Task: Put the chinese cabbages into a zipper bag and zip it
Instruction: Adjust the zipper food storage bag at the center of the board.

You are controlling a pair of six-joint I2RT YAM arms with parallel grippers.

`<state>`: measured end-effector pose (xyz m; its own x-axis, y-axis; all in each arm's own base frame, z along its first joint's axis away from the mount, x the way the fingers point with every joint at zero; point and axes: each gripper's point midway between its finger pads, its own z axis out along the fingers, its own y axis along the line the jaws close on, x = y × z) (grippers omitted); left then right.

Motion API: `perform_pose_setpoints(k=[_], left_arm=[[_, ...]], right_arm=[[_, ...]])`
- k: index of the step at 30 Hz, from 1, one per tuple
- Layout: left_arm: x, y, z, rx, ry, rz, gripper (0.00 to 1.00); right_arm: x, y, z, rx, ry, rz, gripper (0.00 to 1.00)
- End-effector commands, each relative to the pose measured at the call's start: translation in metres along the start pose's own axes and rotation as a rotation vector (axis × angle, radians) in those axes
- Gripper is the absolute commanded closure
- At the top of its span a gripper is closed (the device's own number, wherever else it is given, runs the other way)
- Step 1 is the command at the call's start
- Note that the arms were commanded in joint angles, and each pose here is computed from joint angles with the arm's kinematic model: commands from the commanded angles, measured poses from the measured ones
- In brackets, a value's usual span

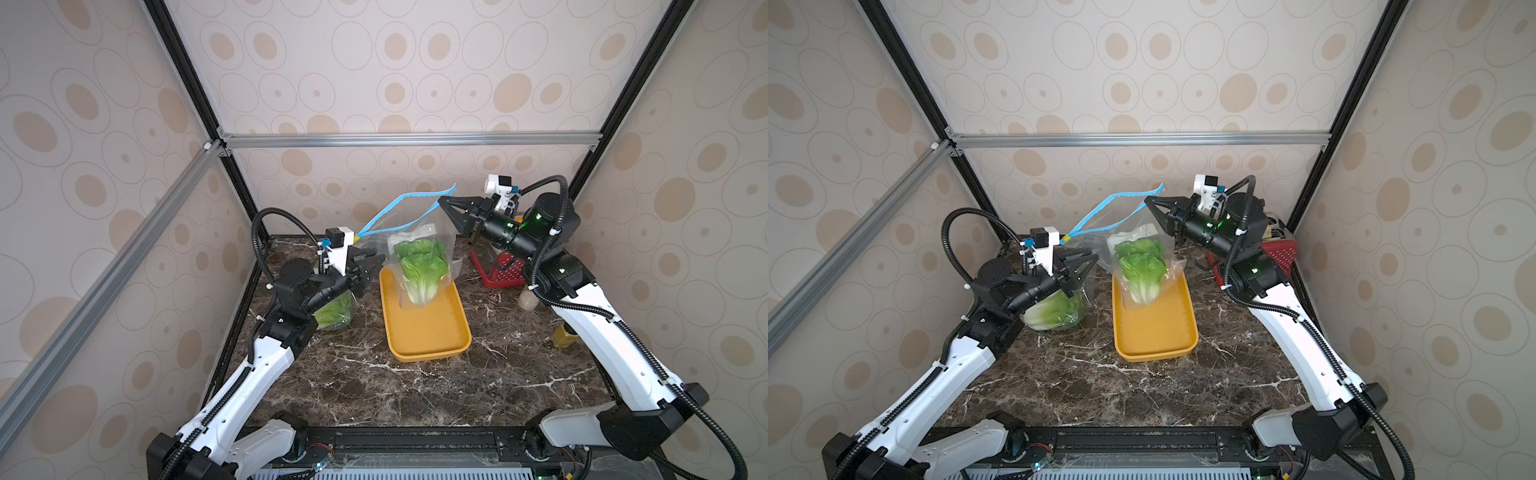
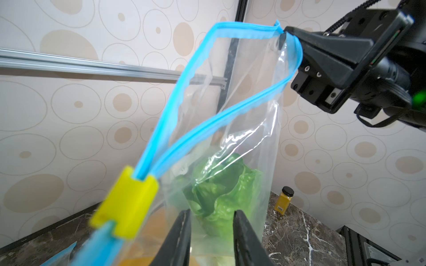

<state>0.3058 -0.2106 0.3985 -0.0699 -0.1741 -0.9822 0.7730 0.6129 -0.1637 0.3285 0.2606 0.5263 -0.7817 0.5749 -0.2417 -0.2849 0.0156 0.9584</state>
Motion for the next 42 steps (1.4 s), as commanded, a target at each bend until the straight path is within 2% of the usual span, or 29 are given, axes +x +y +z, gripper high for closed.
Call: perform_pose_setpoints(k=[1, 8, 12, 16, 19, 23, 30, 35, 40, 42], left_arm=[[-0.024, -0.012, -0.009, 0.037, -0.083, 0.044, 0.68], [-0.019, -0.006, -0.009, 0.004, -0.066, 0.055, 0.7], [-0.009, -0.008, -0.014, -0.002, -0.024, 0.067, 0.64], [0.001, 0.008, -0.021, -0.105, 0.019, 0.109, 0.6], [0.001, 0.012, -0.019, -0.122, 0.024, 0.127, 0.58], [-0.005, 0.008, -0.01, -0.079, 0.011, 0.135, 0.57], [-0.014, 0.01, -0.005, -0.079, -0.022, 0.159, 0.56], [-0.028, -0.008, 0.005, 0.048, -0.066, 0.154, 0.57], [-0.028, -0.015, 0.011, 0.106, -0.053, 0.148, 0.68], [-0.027, -0.017, 0.01, 0.117, -0.052, 0.144, 0.77]], right_arm=[[-0.006, 0.024, -0.011, -0.08, -0.029, -0.004, 1.0], [-0.007, 0.029, -0.016, -0.09, -0.039, -0.003, 1.0], [-0.01, 0.034, -0.019, -0.101, -0.038, -0.001, 1.0], [-0.01, 0.038, -0.019, -0.108, -0.029, 0.001, 1.0], [-0.009, 0.038, -0.018, -0.109, -0.019, 0.011, 1.0], [-0.009, 0.043, -0.017, -0.116, -0.01, 0.007, 1.0], [-0.008, 0.047, -0.02, -0.127, -0.005, 0.018, 1.0], [-0.008, 0.046, -0.021, -0.123, -0.009, 0.017, 1.0], [-0.011, 0.044, -0.024, -0.121, -0.02, 0.019, 1.0], [-0.014, 0.044, -0.027, -0.122, -0.032, 0.02, 1.0]])
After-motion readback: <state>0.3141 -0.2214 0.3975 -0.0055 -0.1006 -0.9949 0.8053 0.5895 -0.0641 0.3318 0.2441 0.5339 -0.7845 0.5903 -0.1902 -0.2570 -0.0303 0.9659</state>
